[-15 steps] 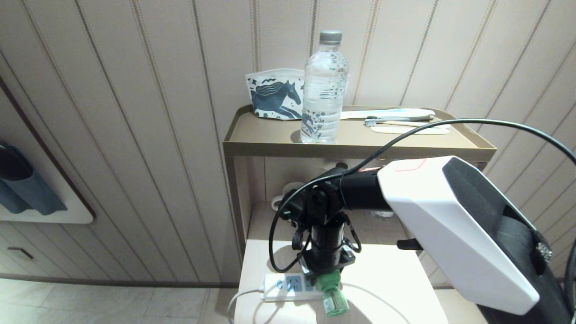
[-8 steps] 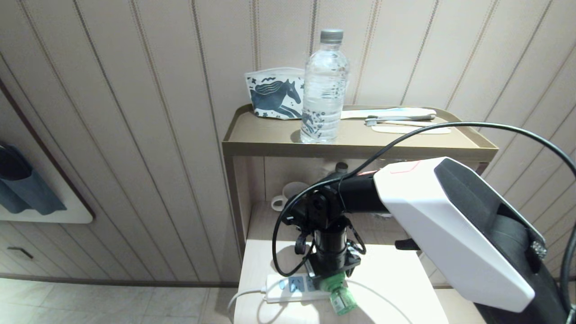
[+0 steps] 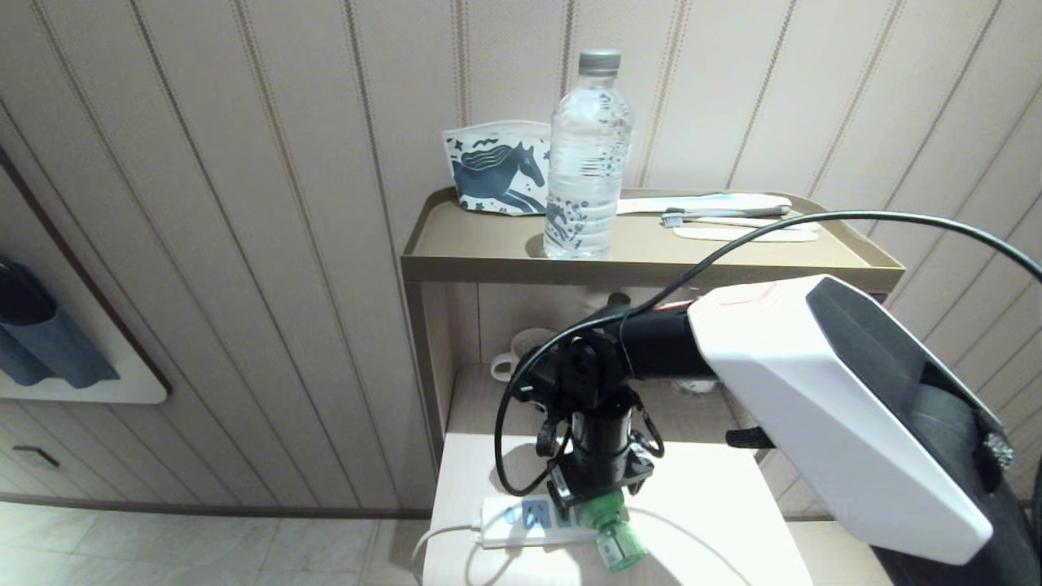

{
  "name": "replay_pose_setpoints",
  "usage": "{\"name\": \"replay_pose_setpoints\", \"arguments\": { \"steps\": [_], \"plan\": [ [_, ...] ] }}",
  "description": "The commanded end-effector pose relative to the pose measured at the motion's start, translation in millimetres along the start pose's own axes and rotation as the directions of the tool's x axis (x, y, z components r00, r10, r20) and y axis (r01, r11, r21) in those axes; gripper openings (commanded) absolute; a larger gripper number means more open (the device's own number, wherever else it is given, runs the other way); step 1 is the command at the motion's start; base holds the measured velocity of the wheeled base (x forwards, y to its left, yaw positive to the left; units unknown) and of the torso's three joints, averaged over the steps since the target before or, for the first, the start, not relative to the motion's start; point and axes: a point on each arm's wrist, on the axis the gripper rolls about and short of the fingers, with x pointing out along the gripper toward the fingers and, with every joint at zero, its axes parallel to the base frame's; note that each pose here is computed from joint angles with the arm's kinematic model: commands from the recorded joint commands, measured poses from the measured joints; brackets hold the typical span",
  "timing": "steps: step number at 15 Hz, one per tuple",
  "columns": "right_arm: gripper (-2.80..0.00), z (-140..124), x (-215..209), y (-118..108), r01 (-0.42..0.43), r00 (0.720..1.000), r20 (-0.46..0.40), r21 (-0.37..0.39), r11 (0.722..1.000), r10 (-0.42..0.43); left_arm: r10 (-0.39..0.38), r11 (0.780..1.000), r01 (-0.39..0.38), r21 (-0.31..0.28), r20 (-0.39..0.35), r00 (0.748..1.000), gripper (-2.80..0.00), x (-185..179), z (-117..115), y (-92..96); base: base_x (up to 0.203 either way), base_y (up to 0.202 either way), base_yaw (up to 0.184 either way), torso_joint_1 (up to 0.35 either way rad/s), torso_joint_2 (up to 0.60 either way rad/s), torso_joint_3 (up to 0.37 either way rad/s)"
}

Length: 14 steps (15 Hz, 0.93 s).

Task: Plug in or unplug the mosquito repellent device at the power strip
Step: Insert the plug into the socket, then hold the socket with your left hand and unplug it with your right hand

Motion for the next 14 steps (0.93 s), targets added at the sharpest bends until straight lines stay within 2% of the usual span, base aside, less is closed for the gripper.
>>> {"name": "replay_pose_setpoints", "arguments": {
  "steps": [1, 7, 12, 13, 14],
  "plan": [
    [0.00, -2.6, -18.8, -3.5, -0.016, 0.999, 0.037, 0.007, 1.000, 0.016, 0.000, 1.000, 0.000, 0.000, 0.001, 1.000, -2.80, 0.0, 0.1, 0.0, 0.000, 0.000, 0.000, 0.000, 0.00, 0.000],
    [0.00, -13.2, -63.5, -13.0, -0.066, 0.990, 0.128, 0.029, 0.997, 0.062, 0.001, 1.000, -0.001, 0.000, 0.001, 1.000, -2.80, 0.0, 0.1, 0.0, 0.000, 0.000, 0.000, 0.000, 0.00, 0.000],
    [0.00, -51.4, -124.5, -28.4, -0.122, 0.965, 0.233, 0.007, 0.992, 0.117, 0.000, 1.000, 0.000, 0.000, 0.001, 1.000, -2.80, 0.0, 0.1, 0.0, 0.000, 0.000, 0.000, 0.000, 0.00, 0.000],
    [-0.61, -62.0, -131.9, -30.7, -0.126, 0.963, 0.238, -0.004, 0.992, 0.123, 0.000, 1.000, 0.000, 0.000, 0.001, 1.000, -2.80, 0.0, 0.1, 0.0, 0.000, 0.000, 0.000, 0.000, 0.00, 0.000],
    [-2.80, -73.5, -136.6, -32.7, -0.125, 0.963, 0.238, -0.016, 0.992, 0.126, 0.000, 1.000, 0.000, 0.000, 0.001, 1.000, -2.80, 0.0, 0.1, 0.0, 0.000, 0.000, 0.000, 0.000, 0.00, 0.000]
  ]
}}
